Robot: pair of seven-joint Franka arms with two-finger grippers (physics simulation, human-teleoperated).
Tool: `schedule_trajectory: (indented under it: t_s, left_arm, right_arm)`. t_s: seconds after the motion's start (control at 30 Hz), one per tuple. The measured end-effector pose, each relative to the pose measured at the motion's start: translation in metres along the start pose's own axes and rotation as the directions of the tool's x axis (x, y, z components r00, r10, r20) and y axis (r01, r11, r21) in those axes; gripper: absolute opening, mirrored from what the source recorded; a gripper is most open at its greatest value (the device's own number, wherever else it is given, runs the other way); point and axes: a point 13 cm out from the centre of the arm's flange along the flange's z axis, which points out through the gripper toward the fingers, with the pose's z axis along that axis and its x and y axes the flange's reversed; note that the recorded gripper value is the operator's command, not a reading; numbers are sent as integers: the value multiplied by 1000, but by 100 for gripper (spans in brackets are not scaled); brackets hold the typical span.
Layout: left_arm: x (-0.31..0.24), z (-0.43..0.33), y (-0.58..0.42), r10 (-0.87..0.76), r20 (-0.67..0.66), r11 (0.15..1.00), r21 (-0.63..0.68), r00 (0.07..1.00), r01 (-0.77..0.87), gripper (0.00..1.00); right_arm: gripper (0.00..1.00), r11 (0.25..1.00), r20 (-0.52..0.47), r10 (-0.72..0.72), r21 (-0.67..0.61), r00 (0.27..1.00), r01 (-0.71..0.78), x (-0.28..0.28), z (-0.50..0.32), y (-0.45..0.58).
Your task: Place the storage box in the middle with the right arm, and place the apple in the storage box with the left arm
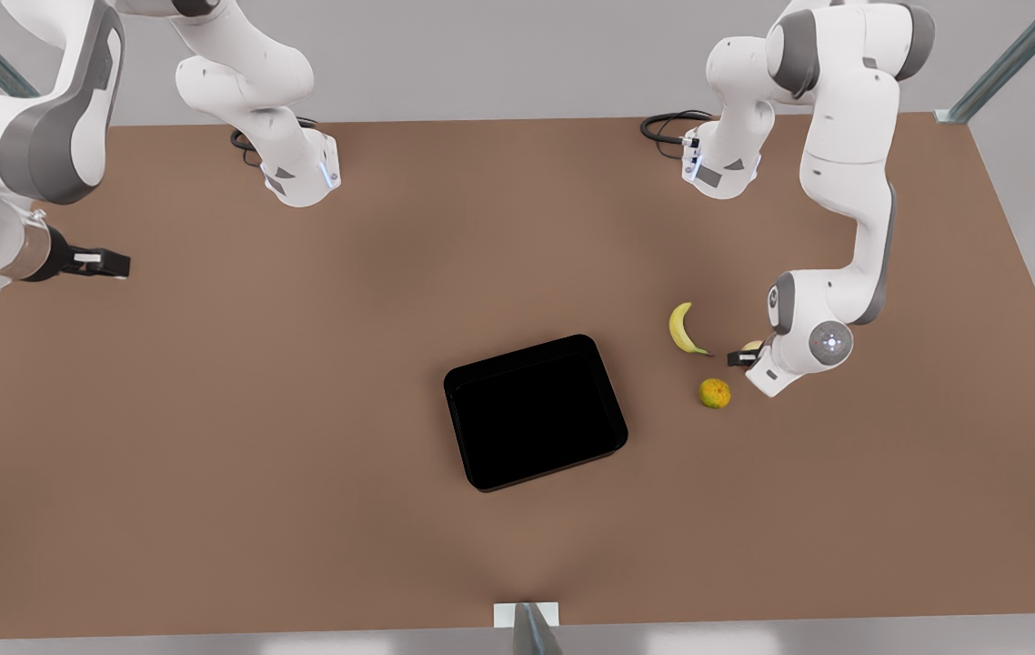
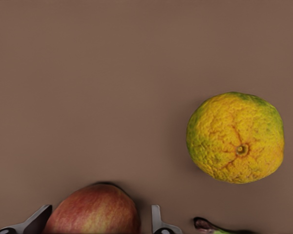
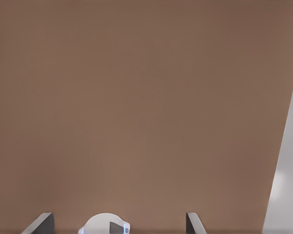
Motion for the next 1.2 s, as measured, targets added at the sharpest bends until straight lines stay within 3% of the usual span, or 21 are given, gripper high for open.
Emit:
schedule_trajectory:
  t_s: [0.1,0.37,0.57,0.8,0.83,0.9,1.03,1.13,1.2]
  left_arm:
    - [-1,4,0,1,2,1000,-3,1000,-1,77]
    - [-15,-38,-9,5,62,1000,2,998,-6,73]
    - [-95,-206,-250,199,232,977,31,952,-212,75]
    - [-88,-196,-389,150,189,976,130,970,-176,75]
    - [-81,-187,-403,142,178,977,131,974,-166,100]
    - [-70,-174,-422,115,160,981,135,980,-137,100]
    - [-71,-193,-414,16,157,987,155,987,-41,100]
    - [-101,-347,-234,-195,246,975,155,949,160,100]
    - [-83,-429,-132,-268,287,962,121,920,243,100]
  right_arm:
    - [100,1000,0,-3,0,1000,3,0,0,0]
    - [100,1000,-5,-3,-4,1000,3,-3,3,-1]
    - [100,1000,-4,-4,-5,1000,4,-3,4,-2]
    - [100,1000,-2,-6,-6,1000,6,-4,4,-5]
    - [100,1000,-2,-7,-6,1000,7,-4,4,-5]
    - [100,1000,-2,-8,-6,1000,8,-4,4,-5]
    - [100,1000,-5,-9,-6,1000,9,-6,6,-6]
    - [100,1000,-5,-12,-5,1000,12,-6,6,-6]
    - [100,1000,-1,-13,-2,1000,13,-6,5,-7]
